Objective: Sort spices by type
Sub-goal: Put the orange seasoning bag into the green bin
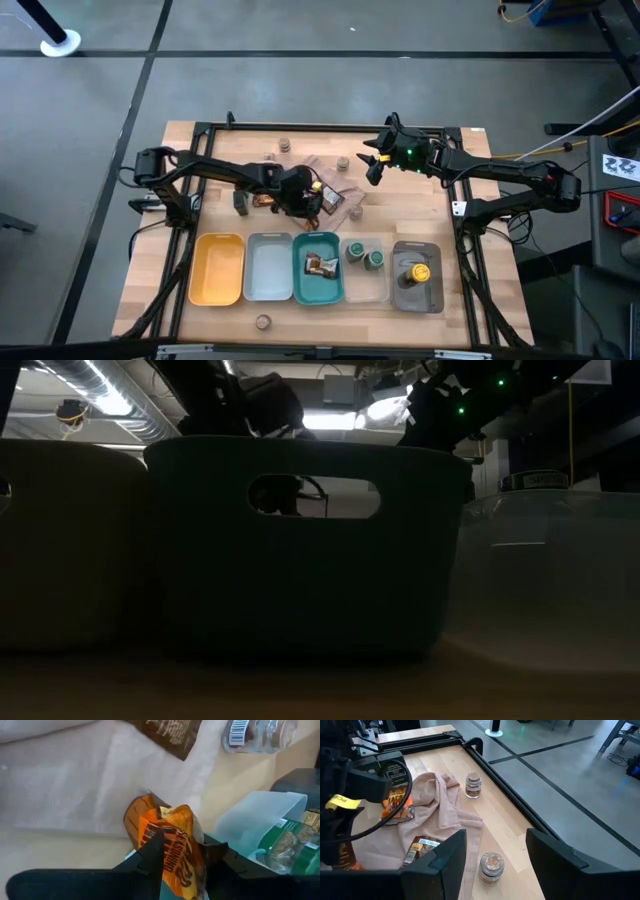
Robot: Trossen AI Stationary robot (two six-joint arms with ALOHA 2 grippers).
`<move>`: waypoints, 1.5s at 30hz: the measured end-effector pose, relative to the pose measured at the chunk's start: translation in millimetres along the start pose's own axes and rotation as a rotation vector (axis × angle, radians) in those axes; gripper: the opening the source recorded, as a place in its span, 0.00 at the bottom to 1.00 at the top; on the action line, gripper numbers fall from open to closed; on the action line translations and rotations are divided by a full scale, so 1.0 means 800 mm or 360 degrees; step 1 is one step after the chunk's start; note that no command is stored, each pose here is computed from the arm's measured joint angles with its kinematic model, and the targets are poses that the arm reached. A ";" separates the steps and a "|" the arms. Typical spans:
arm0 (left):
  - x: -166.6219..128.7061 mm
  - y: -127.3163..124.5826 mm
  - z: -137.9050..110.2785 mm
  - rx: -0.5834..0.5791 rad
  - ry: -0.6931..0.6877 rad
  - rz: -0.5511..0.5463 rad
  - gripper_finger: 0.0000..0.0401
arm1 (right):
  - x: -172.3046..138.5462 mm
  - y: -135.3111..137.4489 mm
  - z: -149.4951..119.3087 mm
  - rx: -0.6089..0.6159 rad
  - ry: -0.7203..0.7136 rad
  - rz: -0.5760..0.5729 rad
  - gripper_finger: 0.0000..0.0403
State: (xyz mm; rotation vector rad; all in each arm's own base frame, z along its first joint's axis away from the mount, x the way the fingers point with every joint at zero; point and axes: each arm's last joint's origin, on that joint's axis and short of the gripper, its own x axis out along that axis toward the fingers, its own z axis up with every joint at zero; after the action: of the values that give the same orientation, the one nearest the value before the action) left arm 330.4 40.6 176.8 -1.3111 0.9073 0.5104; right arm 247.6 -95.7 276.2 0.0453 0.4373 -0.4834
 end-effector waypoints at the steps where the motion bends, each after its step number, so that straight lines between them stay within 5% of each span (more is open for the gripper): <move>1: 0.002 0.000 0.000 0.0005 0.0001 -0.0003 0.25 | 0.000 0.000 0.000 0.0000 -0.0001 0.0000 0.51; 10: 0.013 0.002 0.003 0.0089 0.0007 -0.0007 0.23 | 0.000 0.000 0.000 0.0000 0.0002 0.0001 0.51; 17: 0.010 -0.002 0.003 0.0185 -0.0011 -0.0042 0.02 | 0.000 0.000 -0.001 -0.0002 0.0009 0.0000 0.51; 26: 0.007 -0.003 0.003 0.0269 -0.0021 -0.0064 0.01 | 0.000 0.000 -0.001 -0.0002 0.0008 0.0000 0.51; 45: -0.090 -0.035 -0.007 0.0580 -0.0212 -0.0416 0.00 | 0.000 0.000 -0.001 -0.0001 0.0007 0.0000 0.51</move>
State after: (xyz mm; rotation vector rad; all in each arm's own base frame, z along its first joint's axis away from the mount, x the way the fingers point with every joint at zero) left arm 309.2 40.5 251.3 -1.0295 0.6682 0.2119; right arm 247.5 -95.6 275.7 0.0455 0.4416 -0.4834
